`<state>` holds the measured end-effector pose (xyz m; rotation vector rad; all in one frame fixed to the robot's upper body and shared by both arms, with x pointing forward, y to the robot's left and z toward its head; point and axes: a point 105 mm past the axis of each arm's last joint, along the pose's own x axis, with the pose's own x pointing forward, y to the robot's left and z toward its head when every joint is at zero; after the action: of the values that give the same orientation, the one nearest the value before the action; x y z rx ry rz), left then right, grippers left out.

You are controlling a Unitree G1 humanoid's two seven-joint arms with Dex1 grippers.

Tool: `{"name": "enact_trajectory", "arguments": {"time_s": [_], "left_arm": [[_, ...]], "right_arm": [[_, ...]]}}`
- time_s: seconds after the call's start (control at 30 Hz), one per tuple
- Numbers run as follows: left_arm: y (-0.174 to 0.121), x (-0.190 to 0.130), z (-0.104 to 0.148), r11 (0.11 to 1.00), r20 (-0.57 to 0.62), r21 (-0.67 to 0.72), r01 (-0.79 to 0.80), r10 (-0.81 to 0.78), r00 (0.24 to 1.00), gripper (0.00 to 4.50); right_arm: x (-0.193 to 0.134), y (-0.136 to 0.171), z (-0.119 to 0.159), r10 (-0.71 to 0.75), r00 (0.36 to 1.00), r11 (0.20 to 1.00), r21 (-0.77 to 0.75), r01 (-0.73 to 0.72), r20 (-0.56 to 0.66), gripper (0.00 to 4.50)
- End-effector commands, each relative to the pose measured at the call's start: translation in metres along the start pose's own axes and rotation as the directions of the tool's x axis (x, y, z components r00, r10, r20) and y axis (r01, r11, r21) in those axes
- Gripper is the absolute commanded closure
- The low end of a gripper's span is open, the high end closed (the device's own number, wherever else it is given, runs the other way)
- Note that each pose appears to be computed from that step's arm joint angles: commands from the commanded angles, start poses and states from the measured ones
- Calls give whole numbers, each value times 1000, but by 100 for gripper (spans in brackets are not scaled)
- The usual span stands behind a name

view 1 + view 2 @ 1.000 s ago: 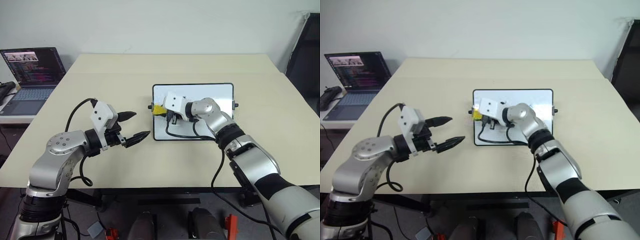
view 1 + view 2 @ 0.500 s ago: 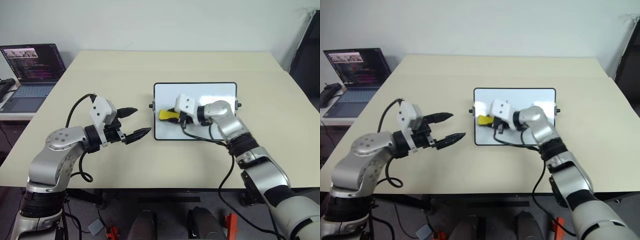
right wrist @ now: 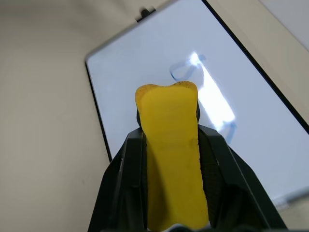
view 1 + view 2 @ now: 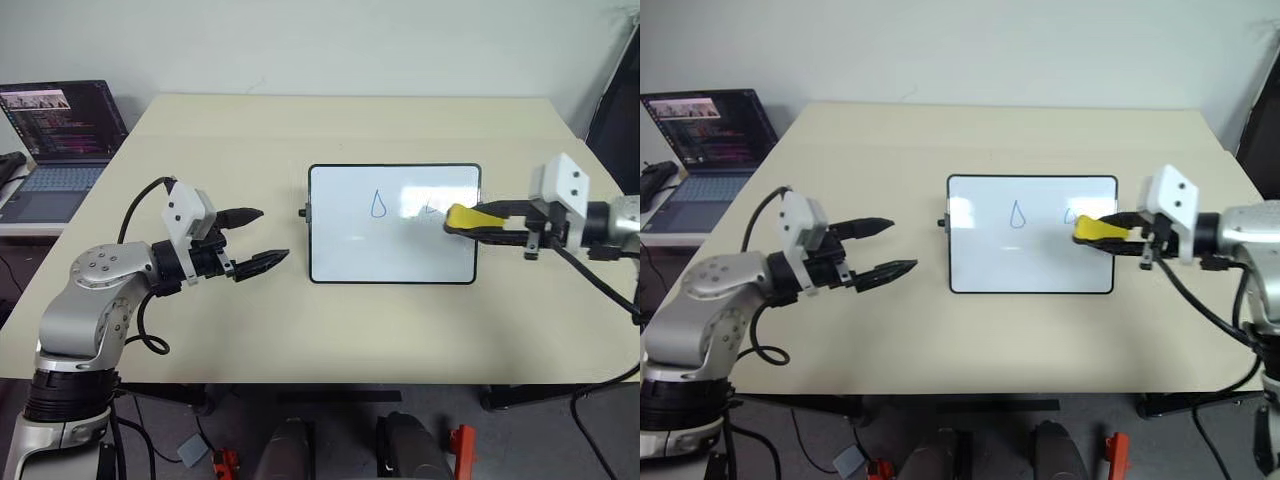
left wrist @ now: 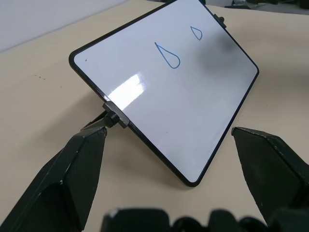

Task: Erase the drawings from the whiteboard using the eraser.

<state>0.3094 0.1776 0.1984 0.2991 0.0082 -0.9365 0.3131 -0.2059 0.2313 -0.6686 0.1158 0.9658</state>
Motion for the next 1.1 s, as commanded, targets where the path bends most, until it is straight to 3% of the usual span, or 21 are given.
{"name": "enact_trajectory", "arguments": {"time_s": [0.03,0.33,1.1], "left_arm": [[9,-13,16,997,13,76,-22,21,1000,0],[14,-24,21,995,10,96,-28,27,1000,0],[14,-29,22,994,-7,106,-25,26,1000,0]], "right_arm": [[-15,-11,-3,-75,997,997,-38,74,-17,343],[-24,-22,-3,-113,994,992,-51,113,-6,343],[-21,-15,-3,-99,995,995,-26,99,-1,343]]}}
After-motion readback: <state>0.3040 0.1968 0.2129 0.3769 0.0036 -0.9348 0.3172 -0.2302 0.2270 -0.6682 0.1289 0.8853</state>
